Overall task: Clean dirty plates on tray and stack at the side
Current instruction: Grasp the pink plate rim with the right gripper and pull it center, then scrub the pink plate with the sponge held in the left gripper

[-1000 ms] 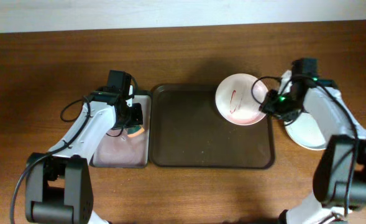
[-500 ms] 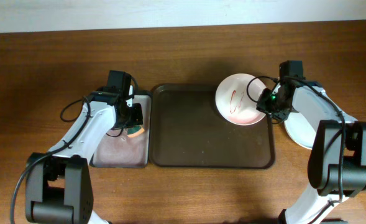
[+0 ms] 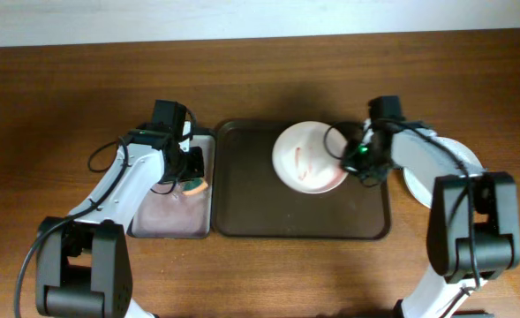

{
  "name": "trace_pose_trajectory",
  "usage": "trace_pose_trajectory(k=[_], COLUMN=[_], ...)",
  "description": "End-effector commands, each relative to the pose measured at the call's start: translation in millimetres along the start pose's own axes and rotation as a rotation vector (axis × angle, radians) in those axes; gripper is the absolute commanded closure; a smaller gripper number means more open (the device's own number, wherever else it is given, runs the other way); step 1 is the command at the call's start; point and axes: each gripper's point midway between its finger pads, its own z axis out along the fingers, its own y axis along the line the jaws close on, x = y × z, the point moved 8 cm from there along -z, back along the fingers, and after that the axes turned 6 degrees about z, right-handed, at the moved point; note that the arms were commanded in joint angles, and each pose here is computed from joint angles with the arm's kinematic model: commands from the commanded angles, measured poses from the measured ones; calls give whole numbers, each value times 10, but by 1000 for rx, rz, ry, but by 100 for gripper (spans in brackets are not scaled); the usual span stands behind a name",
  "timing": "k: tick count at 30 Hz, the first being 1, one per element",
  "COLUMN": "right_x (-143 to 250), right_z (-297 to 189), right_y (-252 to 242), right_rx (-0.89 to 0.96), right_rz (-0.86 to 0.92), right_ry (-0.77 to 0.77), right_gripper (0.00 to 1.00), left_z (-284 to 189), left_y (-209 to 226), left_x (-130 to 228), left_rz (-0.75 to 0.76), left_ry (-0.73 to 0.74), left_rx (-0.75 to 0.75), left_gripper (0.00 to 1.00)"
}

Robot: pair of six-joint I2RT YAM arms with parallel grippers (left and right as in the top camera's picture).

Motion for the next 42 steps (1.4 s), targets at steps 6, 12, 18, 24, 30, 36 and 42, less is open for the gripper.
trace_pose_trajectory(k=[6, 12, 18, 24, 30, 36, 42], right_x=[434, 444, 445, 445, 448, 446, 266], right_z=[243, 241, 241, 241, 241, 239, -128], right_y=[282, 272, 272, 272, 269, 255, 301], right_rx=[42, 48, 47, 47, 49, 60, 174], right_rz=[-52, -50, -50, -50, -50, -75, -160], right_ry=[97, 104, 104, 104, 107, 103, -41], right_gripper=[96, 96, 96, 96, 96, 96, 96], left_z=[-160, 85, 599, 901, 640, 55, -246], left_y=[-1046, -1511, -1672, -1353, -1138, -1124, -555], left_x=[-150, -170, -102, -170, -429, -458, -468], left_rz=[240, 146, 153, 124, 171, 191, 96], left_ry=[-138, -133, -46, -96, -85, -59, -47], left_rx=[487, 561, 658, 387, 251, 239, 141], left_gripper=[100, 100, 100, 100, 100, 100, 100])
